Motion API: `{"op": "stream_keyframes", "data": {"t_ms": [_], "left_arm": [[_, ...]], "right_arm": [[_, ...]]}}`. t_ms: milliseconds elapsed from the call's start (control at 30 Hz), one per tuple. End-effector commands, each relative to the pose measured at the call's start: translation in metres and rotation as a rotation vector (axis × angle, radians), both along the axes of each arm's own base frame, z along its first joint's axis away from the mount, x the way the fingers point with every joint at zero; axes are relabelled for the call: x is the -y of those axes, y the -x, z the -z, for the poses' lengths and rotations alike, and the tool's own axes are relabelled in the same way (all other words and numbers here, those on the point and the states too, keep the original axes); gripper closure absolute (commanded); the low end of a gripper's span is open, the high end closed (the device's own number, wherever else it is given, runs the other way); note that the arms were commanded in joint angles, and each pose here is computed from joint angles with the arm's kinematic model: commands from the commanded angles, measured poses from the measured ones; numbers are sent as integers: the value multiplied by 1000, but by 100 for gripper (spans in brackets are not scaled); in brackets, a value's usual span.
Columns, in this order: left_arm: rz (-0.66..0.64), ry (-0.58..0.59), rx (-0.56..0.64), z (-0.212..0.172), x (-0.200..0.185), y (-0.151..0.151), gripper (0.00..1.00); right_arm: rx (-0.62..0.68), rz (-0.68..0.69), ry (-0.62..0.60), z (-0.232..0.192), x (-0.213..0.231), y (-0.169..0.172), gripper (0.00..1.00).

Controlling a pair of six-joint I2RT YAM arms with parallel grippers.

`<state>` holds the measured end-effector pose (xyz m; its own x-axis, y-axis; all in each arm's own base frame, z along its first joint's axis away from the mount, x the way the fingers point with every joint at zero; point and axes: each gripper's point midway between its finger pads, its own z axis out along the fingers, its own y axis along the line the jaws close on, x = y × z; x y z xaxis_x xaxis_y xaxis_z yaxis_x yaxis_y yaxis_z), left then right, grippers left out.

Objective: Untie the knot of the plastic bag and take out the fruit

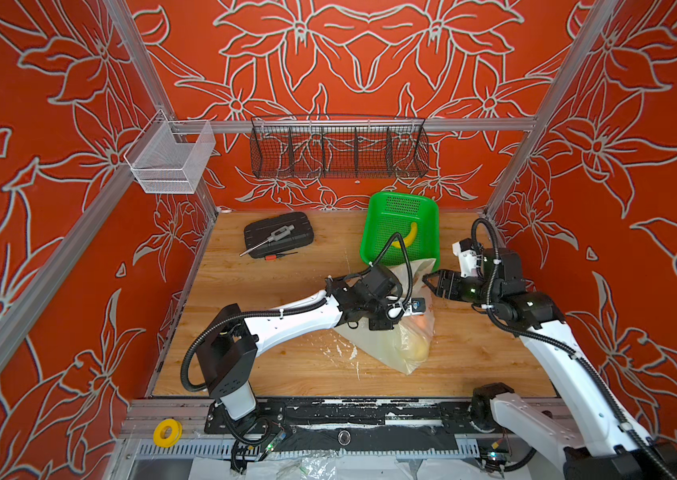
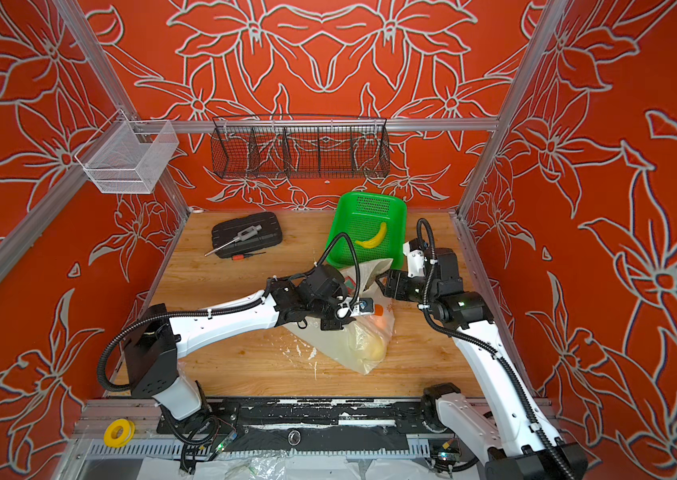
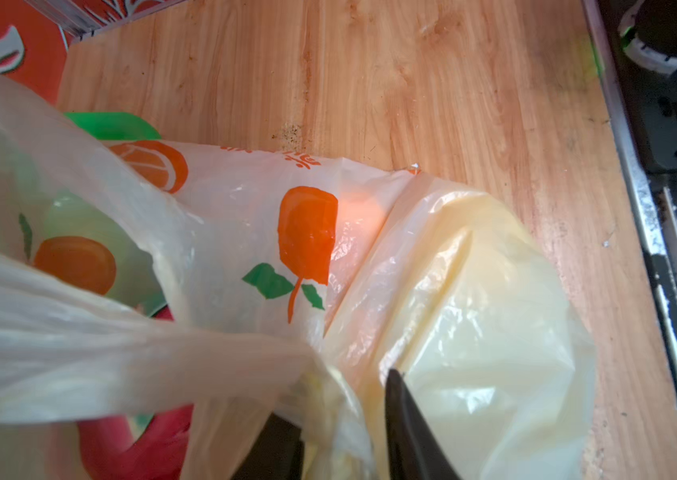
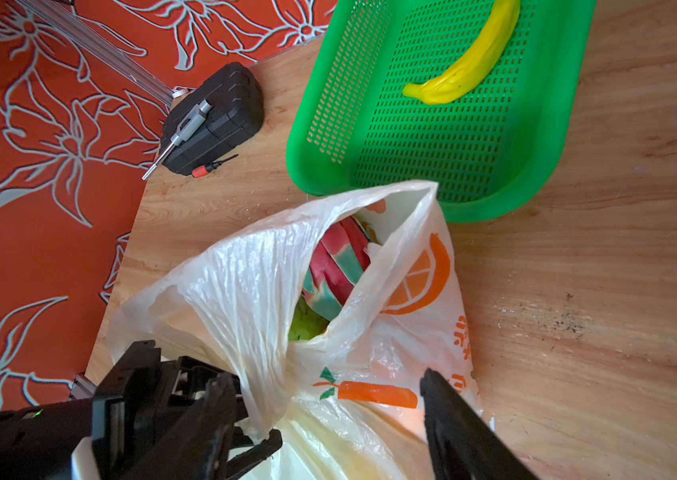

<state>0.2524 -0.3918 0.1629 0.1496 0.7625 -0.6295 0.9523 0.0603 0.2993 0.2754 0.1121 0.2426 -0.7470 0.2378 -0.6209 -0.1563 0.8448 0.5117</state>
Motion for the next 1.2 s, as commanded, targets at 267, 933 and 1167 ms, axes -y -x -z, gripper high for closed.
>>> {"op": "stream_keyframes", "data": {"t_ms": [267, 933, 1167], "left_arm": [[-238, 361, -162, -117, -1, -23, 100], [-821, 705, -426, -168, -97, -139, 100], [-1009, 672, -452, -142, -125, -181, 100]], "right_arm": [[118, -48, -36, -17, -9, 7, 33], [-40, -529, 243, 60, -133, 0, 32], [-165, -609, 142, 67, -135, 55, 74]]}}
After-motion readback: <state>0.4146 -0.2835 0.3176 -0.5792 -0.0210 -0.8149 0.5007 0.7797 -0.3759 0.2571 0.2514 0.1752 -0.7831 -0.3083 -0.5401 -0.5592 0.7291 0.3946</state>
